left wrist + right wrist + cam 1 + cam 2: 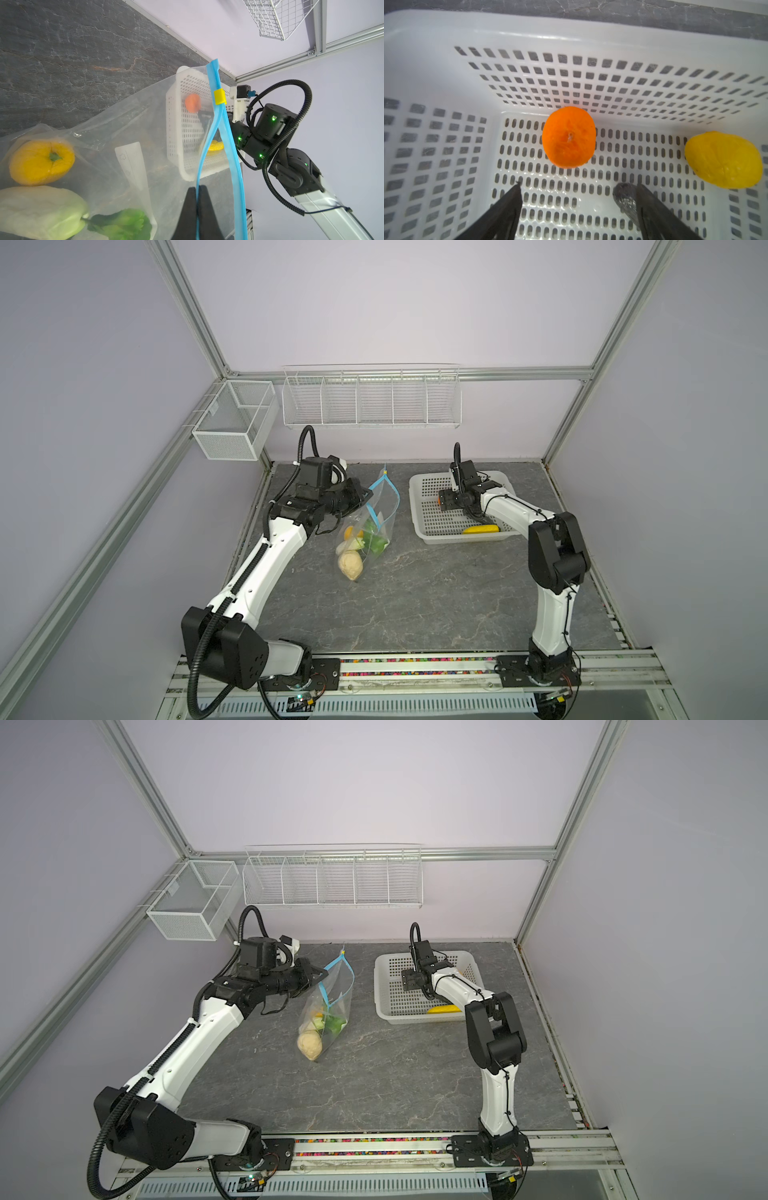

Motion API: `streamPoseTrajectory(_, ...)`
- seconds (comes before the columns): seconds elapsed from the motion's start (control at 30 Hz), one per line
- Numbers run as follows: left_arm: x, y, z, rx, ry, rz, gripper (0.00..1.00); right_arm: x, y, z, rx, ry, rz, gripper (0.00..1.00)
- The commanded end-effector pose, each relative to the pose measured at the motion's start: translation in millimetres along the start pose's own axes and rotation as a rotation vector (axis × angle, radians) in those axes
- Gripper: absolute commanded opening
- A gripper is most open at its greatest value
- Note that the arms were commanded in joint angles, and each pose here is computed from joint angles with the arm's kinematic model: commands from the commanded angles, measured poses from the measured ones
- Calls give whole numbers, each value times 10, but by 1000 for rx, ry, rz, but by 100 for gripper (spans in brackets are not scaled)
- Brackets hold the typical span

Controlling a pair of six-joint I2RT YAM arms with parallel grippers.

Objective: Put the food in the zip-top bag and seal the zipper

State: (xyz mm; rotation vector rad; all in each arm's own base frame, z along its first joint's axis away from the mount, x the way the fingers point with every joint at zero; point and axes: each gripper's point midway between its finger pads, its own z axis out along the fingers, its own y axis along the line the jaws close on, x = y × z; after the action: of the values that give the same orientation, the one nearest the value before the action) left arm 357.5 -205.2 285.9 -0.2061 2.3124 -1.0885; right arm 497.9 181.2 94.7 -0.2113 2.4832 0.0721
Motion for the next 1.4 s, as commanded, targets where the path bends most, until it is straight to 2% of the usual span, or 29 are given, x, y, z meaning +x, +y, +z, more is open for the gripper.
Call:
streamPoseTrajectory(0.0,24,-10,-9,17,-4,11,0,-31,29,110,-7,7,-10,91)
streamPoseTrajectory(0.3,14,10,-37,16,-31,13,0,-61,8,514,30,68,24,93)
streamPoseTrajectory(0.63,46,31,15,34,-13,4,0,-33,55,673,-2,78,53,73)
streamPoseTrajectory(1.0,59,50,26,42,-11,3,0,-175,-1,404,21,51,50,55)
streamPoseTrajectory(1.2,70,86,12,56,-10,-34,0,-164,9,105,10,31,68,52)
streamPoseTrajectory(1.37,70,25,-51,74,-21,-19,0,-207,35,-154,1,11,56,52)
